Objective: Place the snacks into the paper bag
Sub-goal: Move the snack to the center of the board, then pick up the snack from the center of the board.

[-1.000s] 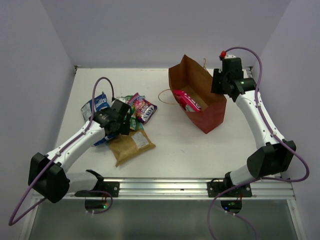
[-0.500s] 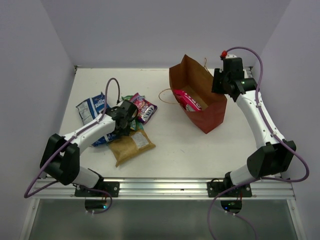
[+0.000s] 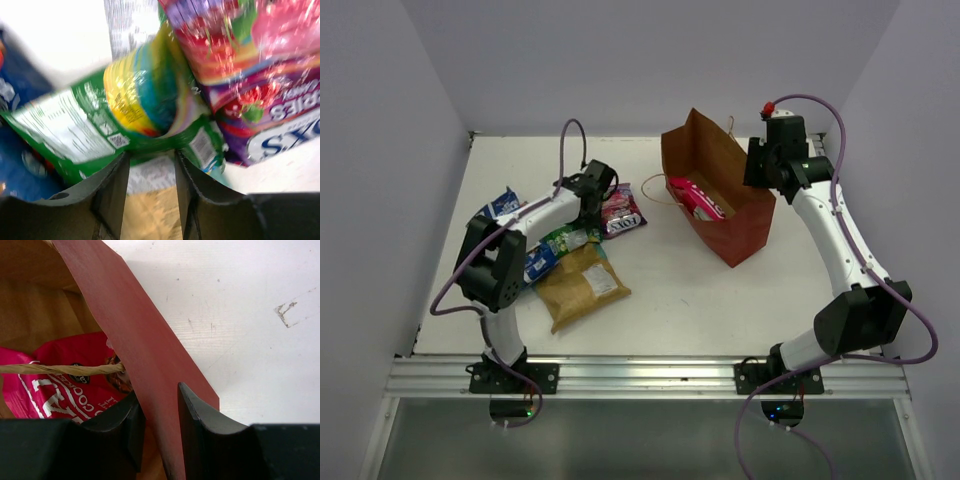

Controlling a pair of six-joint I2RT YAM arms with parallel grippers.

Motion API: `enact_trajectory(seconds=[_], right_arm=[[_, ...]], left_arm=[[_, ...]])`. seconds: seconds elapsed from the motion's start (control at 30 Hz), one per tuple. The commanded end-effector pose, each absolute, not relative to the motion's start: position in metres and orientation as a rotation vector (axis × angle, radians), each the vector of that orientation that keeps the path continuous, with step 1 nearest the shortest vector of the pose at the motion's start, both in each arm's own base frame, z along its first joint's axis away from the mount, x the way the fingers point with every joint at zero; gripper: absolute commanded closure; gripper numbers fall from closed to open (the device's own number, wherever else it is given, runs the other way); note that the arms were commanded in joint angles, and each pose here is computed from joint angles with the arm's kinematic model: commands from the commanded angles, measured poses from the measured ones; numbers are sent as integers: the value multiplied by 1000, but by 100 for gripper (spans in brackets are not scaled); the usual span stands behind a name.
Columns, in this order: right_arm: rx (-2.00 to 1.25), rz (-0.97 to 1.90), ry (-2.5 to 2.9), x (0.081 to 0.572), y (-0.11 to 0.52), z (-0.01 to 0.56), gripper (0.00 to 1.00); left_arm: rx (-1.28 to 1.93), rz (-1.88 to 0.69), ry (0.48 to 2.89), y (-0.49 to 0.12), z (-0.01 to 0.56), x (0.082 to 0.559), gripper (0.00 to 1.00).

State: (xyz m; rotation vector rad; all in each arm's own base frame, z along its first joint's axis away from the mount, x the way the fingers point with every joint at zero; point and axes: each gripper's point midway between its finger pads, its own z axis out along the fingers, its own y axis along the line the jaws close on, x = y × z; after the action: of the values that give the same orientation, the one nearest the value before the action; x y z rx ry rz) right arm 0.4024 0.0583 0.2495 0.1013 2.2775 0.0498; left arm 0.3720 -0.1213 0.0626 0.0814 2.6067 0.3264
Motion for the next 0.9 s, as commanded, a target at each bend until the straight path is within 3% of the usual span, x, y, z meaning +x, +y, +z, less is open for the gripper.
enact_trajectory(seconds=[0.0,0.13,0.27,0.53,0.73,0.87], right_arm=[[100,73,2239,407,59,258,66],[101,82,2234,406,59,260,66],[98,85,2228,404,60,260,66],[93,106,2227,403,62,259,66],[96,116,2231,404,63,256,66],[96,120,2232,404,64,257,66]], left_arm=[[63,187,2418,-149,109,436,54],[53,233,2409,-146,136,444,50],[-39,272,2382,-121,160,410,46],[-115,244,2516,-81,136,328,36],[-82,200,2570,-70,125,279,15],[-47,133,2594,-76,109,267,15]])
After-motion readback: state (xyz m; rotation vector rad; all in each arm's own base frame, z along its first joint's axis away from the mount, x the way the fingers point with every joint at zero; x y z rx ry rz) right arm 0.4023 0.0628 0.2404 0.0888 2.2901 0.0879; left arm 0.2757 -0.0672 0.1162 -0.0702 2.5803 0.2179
